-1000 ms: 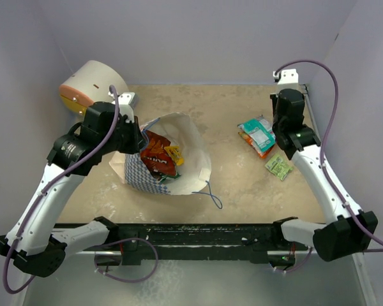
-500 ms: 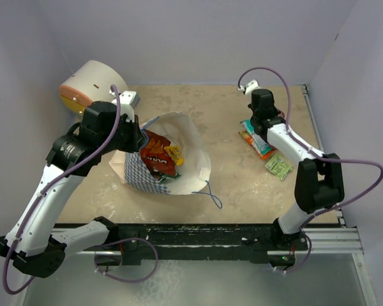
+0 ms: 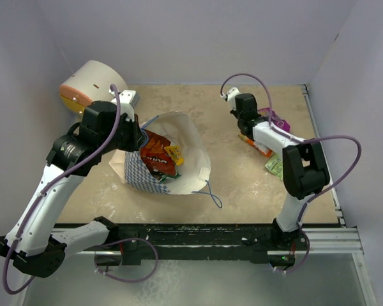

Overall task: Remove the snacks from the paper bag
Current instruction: Place the snack at the center of the board.

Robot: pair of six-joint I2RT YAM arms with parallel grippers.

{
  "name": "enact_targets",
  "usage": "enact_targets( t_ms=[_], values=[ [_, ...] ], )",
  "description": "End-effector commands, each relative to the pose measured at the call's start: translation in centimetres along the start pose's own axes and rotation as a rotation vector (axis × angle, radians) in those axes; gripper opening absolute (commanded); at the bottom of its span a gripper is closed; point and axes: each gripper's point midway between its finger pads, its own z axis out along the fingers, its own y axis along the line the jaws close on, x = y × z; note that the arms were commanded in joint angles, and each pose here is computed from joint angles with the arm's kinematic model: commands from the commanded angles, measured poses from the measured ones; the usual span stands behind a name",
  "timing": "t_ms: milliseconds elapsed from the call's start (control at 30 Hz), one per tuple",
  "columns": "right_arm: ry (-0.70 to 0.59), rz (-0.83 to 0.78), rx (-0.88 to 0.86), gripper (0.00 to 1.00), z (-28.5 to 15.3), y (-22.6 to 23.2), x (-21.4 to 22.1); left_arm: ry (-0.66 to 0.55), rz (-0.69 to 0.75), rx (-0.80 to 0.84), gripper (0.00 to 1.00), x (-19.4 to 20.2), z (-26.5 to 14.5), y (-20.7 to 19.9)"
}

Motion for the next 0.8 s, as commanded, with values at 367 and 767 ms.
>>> enact_targets(
  t_ms=[367, 767],
  values=[
    [-0.074, 0.168, -0.107, 0.00, -0.5, 4.2, -2.6, -0.046, -0.022, -0.029, 0.00, -1.1, -0.4, 0.3],
    [-0.067, 0.213, -0.089, 0.51, -3.1, 2.2, -2.8, -0.037, -0.018, -0.016, 0.00, -1.2, -0.1, 0.0]
  ],
)
